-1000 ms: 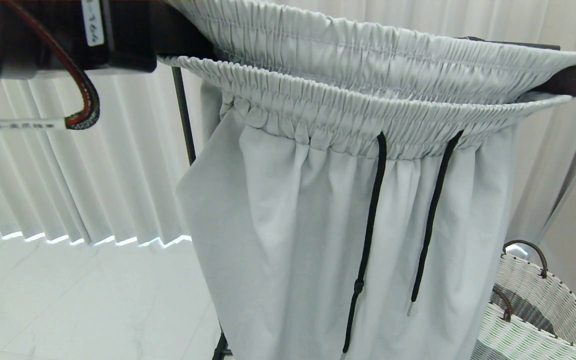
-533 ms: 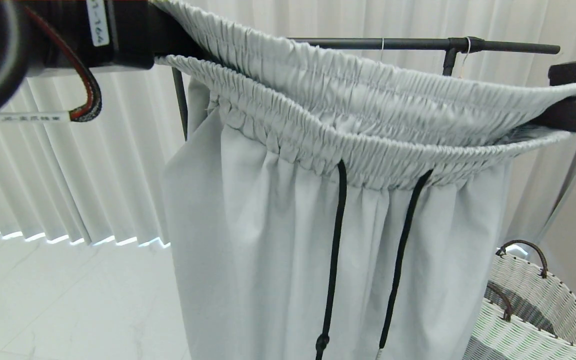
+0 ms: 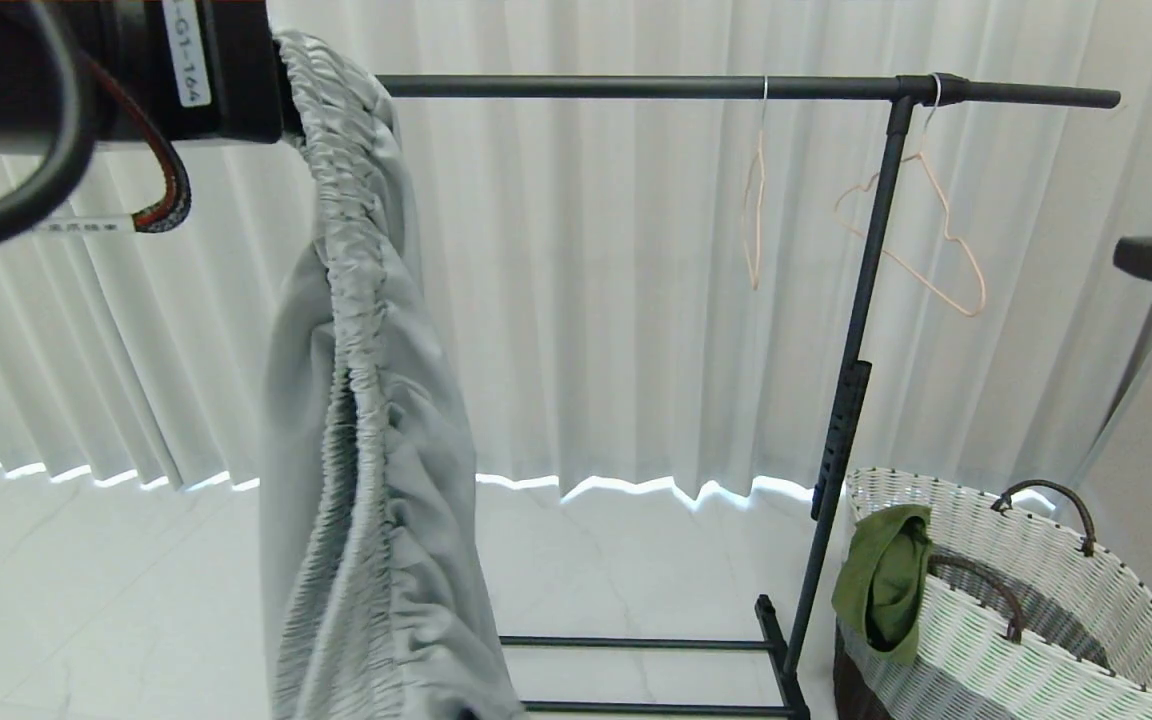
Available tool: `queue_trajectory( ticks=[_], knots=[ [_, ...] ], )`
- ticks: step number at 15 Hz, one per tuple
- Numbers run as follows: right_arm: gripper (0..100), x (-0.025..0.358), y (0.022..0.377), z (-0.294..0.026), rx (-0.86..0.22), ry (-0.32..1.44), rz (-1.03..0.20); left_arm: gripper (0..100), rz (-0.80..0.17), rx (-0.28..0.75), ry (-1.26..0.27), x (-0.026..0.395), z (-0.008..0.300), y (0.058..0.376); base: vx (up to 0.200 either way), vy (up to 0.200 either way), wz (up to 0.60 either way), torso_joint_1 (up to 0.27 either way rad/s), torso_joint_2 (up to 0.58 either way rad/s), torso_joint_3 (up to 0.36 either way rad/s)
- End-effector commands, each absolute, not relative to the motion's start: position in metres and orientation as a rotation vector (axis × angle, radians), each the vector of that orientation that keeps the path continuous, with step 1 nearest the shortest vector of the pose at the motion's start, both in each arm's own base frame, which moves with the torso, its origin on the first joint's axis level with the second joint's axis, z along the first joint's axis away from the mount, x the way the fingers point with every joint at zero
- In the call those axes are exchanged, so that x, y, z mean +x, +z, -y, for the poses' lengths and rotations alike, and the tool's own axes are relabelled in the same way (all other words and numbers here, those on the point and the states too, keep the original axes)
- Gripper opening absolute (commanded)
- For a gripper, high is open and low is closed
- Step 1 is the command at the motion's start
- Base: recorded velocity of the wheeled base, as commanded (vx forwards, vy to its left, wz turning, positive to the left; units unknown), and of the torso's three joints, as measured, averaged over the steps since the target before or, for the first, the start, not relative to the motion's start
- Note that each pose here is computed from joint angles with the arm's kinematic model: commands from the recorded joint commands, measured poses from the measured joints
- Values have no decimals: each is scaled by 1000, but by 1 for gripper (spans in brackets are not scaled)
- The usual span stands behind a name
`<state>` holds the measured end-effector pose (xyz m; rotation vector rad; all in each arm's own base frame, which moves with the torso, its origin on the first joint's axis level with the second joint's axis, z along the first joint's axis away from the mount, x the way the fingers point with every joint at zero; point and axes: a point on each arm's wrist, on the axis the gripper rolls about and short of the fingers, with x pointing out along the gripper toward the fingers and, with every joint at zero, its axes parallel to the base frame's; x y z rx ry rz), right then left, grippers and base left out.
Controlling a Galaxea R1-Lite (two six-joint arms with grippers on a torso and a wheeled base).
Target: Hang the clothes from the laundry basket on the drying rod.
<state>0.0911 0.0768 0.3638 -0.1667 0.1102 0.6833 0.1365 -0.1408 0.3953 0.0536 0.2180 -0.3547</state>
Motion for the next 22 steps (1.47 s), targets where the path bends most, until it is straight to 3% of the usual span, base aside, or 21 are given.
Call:
queue_trajectory(
  ticks=[1, 4, 9, 17, 22],
  knots=[
    [100, 101, 350, -53, -219, 422, -261, 0, -212, 126, -320, 126, 121, 389, 0, 0, 0, 0, 0, 0],
    [100, 104, 333, -38, -255, 242, -369, 0, -255, 231, -261, 116, 95, 366, 0, 0, 0, 0, 0, 0],
    [100, 98, 304, -16, -387, 27, -465, 0, -277, 234, -198, 110, 78, 355, 0, 0, 0, 0, 0, 0],
    [100, 94, 292, -14, -353, 7, -433, 0, -291, 238, -181, 113, 76, 351, 0, 0, 0, 0, 0, 0],
    [100, 94, 292, -14, -343, 5, -432, 0, -289, 237, -179, 112, 75, 351, 0, 0, 0, 118, -352, -225]
  ],
)
